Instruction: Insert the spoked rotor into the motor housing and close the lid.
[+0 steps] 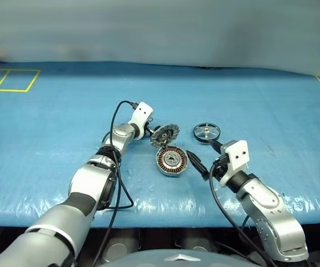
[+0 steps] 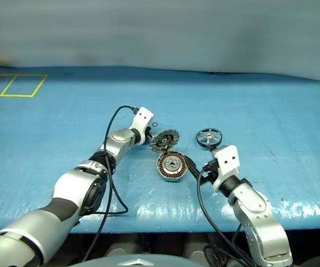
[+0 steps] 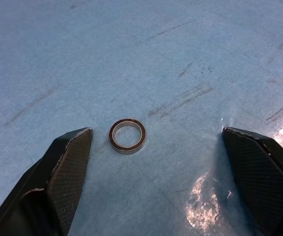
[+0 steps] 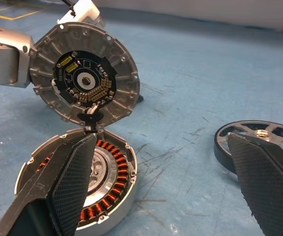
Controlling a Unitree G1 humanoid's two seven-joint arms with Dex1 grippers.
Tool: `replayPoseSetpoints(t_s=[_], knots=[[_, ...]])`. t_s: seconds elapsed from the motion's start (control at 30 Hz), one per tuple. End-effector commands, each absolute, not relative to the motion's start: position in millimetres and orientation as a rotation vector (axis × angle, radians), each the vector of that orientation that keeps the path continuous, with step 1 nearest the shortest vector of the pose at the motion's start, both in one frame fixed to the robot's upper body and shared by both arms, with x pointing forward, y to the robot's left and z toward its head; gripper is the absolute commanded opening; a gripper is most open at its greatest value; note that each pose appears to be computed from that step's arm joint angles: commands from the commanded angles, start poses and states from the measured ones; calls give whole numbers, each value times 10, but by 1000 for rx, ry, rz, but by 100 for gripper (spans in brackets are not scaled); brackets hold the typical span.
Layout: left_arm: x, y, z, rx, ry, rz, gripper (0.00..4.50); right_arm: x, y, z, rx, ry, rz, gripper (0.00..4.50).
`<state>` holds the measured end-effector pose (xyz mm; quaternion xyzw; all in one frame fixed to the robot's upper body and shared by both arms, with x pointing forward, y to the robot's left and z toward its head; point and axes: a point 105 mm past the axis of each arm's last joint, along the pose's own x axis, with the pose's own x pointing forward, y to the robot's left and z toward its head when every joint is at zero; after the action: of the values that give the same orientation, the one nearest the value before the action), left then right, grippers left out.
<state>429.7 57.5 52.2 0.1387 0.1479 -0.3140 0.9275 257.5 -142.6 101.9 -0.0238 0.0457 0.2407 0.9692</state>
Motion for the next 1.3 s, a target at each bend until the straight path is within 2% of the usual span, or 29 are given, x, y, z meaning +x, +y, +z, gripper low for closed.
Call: replayPoseSetpoints(t_s=[0.03,0.1,0.3,0.4,0.53,0.77,0.87,0.93,1.3], knots=[[4307,584,500,320,323,-628,411,2548,-1433,1156,-46,43,474,450],[4304,592,481,331,332,-623,360,2548,-1445,1165,-44,39,463,450],[4279,584,430,328,354,-627,360,2544,-1474,1173,-48,38,445,450],[4274,597,408,339,360,-623,295,2545,-1494,1171,-51,39,433,450],[4271,614,394,349,365,-619,169,2560,-1505,1179,-53,37,428,450],[4273,688,376,337,363,-601,169,2606,-1505,1191,-59,31,430,450],[4263,741,346,342,368,-595,116,2624,-1492,1190,-59,30,434,450],[4266,775,342,347,365,-586,63,2634,-1482,1186,-62,30,439,450],[4335,970,595,299,204,-564,63,2692,-1416,1167,-64,31,480,450]])
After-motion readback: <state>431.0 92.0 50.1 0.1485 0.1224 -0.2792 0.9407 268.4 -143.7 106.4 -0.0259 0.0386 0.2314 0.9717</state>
